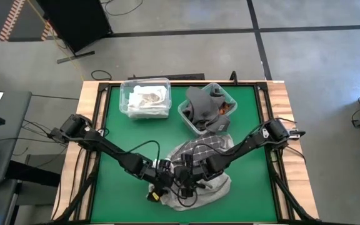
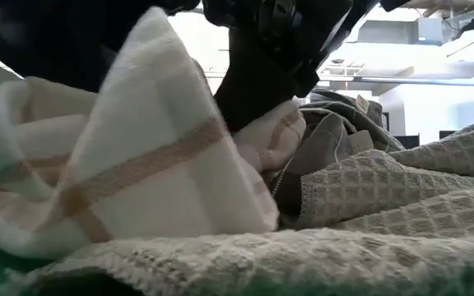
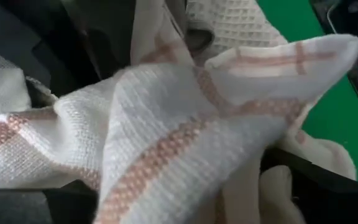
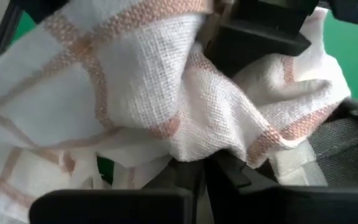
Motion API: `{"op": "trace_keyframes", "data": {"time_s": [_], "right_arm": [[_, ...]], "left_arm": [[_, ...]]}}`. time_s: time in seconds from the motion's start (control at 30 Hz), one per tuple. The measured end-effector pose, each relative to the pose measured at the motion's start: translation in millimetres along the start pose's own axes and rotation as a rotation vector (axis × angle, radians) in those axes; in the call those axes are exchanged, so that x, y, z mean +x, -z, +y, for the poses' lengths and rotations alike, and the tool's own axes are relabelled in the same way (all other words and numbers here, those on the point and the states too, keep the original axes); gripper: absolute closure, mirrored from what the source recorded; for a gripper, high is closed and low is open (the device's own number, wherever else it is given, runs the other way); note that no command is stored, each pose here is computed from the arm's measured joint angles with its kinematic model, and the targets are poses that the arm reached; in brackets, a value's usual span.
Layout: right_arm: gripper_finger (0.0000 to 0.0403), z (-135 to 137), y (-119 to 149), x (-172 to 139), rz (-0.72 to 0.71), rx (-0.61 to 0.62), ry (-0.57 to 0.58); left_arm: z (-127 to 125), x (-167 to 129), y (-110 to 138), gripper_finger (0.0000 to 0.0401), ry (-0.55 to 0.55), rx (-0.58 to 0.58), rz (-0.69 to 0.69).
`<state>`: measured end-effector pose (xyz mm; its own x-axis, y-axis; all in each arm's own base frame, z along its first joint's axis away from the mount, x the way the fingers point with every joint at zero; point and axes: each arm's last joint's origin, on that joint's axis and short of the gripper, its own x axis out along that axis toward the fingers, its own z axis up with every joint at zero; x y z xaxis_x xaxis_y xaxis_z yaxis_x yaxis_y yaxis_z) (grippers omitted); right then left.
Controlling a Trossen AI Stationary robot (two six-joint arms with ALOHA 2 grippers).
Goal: Sort towels by color in basket
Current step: Put the white patterned towel into the left transparent bin
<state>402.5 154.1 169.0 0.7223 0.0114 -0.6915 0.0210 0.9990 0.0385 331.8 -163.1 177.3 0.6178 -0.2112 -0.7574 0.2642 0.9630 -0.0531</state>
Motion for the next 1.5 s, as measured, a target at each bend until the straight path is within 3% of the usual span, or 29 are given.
{"op": "trace_keyframes", "data": {"time_s": [0.2, 0.37, 0.57, 0.7, 0.83, 0.9, 1.17, 1.37, 1.5], "right_arm": [[0.0351, 3, -2, -5, 0.011, -0.012, -0.025], [0.0343, 13, -1, -16, 0.026, -0.091, -0.06], [0.0262, 31, -7, -44, 0.006, -0.163, -0.114], [0.0179, 36, -4, -61, 0.049, -0.173, -0.103], [0.0133, 33, -1, -77, 0.113, -0.12, -0.078], [0.0128, 32, 4, -81, 0.169, -0.09, -0.055], [0.0128, 29, 25, -80, 0.262, -0.047, 0.102], [0.0129, 26, 31, -57, 0.132, -0.032, 0.083], [0.0129, 12, 46, -44, 0.17, 0.005, 0.122]], "left_arm": [[6, 1, 5, 0.0136, -0.136, -0.106, 0.027], [6, 6, 4, 0.0136, -0.159, -0.128, 0.008], [13, 23, 13, 0.0149, -0.201, -0.143, 0.053], [12, 29, 15, 0.0219, -0.172, -0.12, 0.068], [12, 29, 15, 0.0346, -0.158, -0.064, 0.073], [11, 24, 14, 0.0378, -0.153, -0.041, 0.077], [-4, -23, -5, 0.0379, -0.154, 0.03, 0.109], [-13, -60, -16, 0.038, -0.159, 0.034, 0.092], [-12, -85, -19, 0.038, -0.235, 0.019, 0.151]]}}
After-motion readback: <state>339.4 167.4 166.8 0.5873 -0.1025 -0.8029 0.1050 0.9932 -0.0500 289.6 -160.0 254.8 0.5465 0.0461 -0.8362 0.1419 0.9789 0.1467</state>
